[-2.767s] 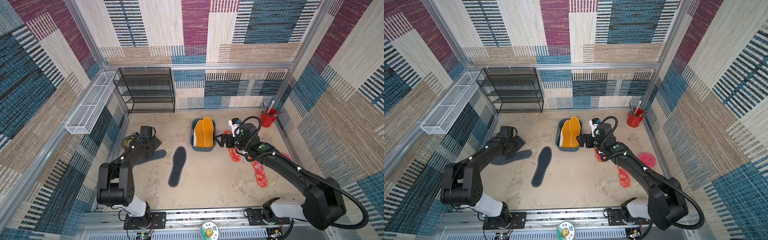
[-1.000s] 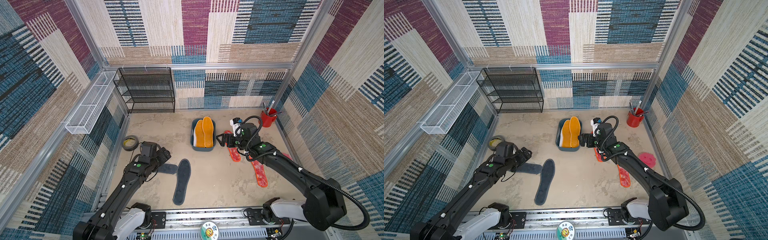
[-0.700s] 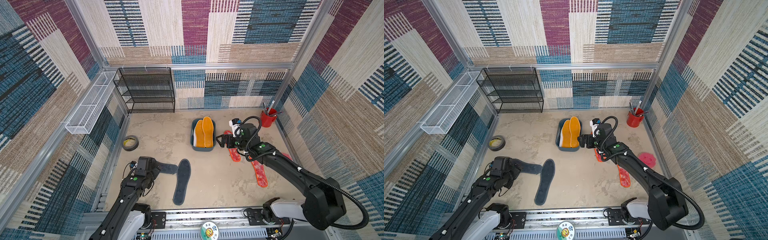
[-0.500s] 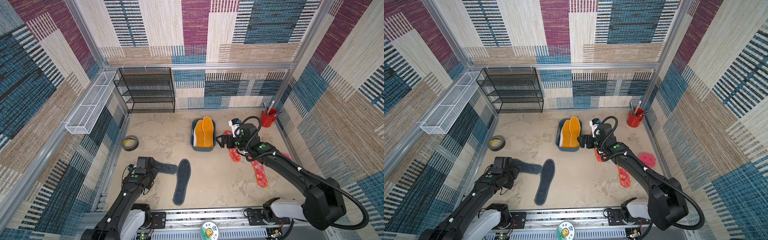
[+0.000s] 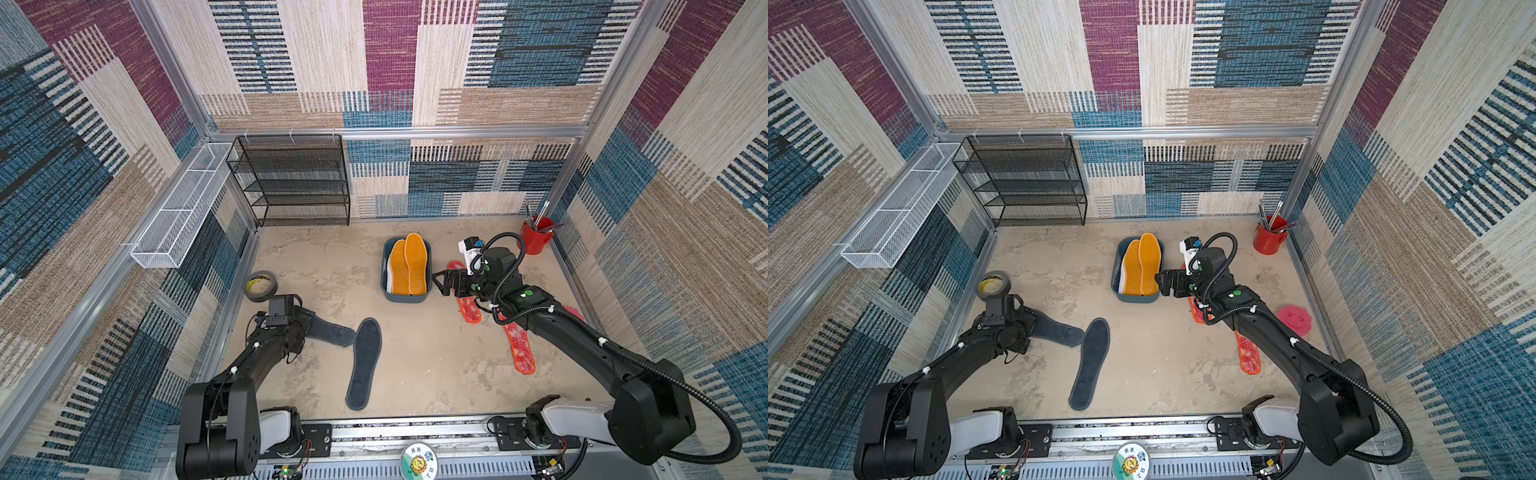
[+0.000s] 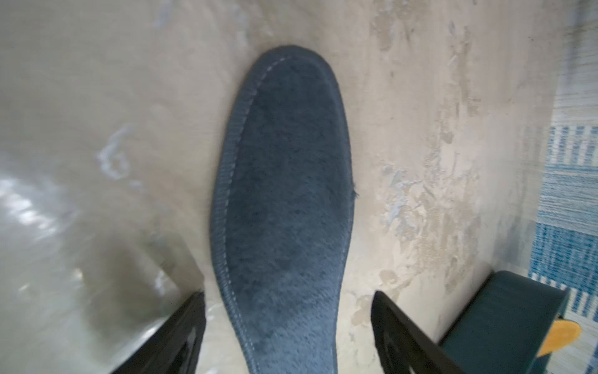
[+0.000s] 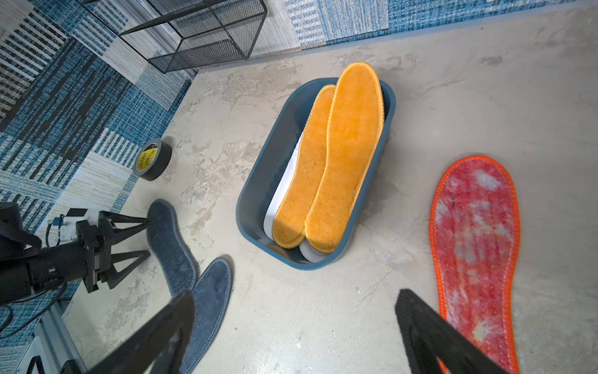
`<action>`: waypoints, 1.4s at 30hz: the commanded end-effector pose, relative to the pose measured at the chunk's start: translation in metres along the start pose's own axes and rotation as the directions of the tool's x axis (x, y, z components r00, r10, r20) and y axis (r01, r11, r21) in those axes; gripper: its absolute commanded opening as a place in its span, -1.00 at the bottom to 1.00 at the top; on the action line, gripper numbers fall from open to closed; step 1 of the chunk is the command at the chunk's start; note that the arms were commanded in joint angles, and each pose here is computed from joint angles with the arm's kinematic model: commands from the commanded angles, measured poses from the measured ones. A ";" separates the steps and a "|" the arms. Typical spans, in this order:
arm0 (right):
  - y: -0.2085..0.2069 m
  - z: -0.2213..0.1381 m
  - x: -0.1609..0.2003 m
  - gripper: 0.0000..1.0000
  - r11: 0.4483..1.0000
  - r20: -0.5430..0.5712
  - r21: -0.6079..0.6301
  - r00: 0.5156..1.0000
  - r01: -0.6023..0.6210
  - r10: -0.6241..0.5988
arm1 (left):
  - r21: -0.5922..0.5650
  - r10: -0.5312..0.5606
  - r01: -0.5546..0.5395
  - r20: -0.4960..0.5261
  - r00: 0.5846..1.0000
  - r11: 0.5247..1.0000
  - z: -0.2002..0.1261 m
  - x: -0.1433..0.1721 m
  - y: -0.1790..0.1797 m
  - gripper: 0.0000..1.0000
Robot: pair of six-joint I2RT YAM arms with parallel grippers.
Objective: Put the insoles into the storage box
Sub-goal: Adjust the insole at the center of the board.
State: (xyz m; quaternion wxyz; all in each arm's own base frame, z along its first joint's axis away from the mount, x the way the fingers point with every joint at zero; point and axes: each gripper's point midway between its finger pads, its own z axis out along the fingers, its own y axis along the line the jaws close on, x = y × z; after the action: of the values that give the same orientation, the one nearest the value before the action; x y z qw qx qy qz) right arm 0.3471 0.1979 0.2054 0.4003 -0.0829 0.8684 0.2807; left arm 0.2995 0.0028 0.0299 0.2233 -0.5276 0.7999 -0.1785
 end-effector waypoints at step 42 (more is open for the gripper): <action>0.170 0.130 0.104 0.99 0.937 -0.389 -0.348 0.914 -0.031 -0.115 | 0.049 0.336 -0.345 -0.388 0.858 0.937 0.052 0.046 -0.033 -0.36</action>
State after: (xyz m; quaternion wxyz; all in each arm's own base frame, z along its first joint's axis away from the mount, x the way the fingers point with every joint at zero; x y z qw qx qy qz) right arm 0.3021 0.4055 0.1382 0.2117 -0.2247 0.8671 0.3909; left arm 0.3733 -0.0644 0.0242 0.1472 -0.3167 0.8888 -0.2966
